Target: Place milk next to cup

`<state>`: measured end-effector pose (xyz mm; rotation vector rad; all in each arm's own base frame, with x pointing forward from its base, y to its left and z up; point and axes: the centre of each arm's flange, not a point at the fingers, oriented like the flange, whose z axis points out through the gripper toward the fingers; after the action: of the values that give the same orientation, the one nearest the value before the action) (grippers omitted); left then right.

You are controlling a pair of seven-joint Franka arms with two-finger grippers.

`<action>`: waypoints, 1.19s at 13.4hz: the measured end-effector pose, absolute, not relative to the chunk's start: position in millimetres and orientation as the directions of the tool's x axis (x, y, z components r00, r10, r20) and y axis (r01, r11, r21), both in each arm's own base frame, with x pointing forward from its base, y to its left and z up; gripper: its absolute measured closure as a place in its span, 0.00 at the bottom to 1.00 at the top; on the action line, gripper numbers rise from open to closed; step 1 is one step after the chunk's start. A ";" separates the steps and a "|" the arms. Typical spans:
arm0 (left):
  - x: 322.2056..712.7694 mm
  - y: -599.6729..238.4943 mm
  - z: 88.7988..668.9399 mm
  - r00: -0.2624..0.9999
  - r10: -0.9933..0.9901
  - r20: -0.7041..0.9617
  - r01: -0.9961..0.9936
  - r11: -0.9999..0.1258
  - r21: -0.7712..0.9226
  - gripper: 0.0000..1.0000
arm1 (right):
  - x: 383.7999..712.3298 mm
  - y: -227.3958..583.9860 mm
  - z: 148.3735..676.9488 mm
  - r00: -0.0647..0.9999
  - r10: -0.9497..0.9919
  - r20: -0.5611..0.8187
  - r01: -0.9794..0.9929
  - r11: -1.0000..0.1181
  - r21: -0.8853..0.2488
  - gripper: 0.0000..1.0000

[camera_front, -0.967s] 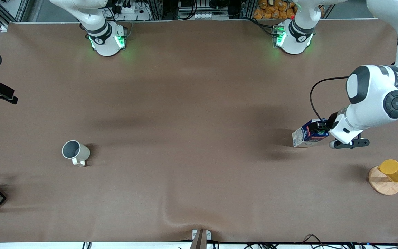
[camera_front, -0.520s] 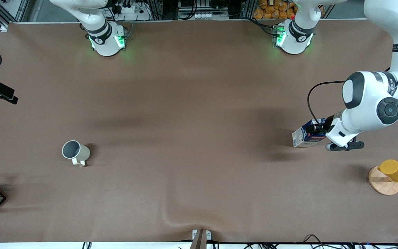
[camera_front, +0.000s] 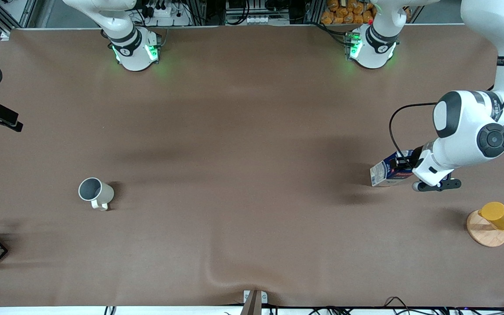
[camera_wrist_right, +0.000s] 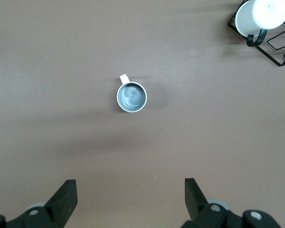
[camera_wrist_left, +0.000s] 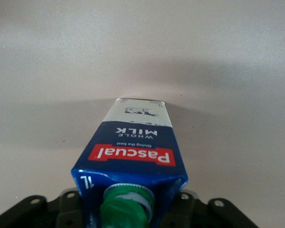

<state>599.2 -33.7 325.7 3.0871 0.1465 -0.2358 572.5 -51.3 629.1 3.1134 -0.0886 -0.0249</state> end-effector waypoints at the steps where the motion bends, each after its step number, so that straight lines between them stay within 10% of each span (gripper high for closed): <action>1: 600.6 -33.7 327.9 0.984 0.095 -0.149 0.102 -0.994 0.035 0.49 | 572.5 -51.3 629.1 0.998 -0.057 -0.015 -0.057 -0.998 0.027 0.00; 16: 615.4 -38.7 431.4 0.976 0.175 -0.127 0.180 -0.983 0.027 0.50 | 572.6 -49.4 630.7 0.998 -0.054 -0.014 -0.053 -0.998 0.027 0.00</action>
<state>615.4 -38.7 431.4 3.0845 0.2767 -0.1928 572.6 -49.4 630.7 3.1136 -0.0836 -0.0222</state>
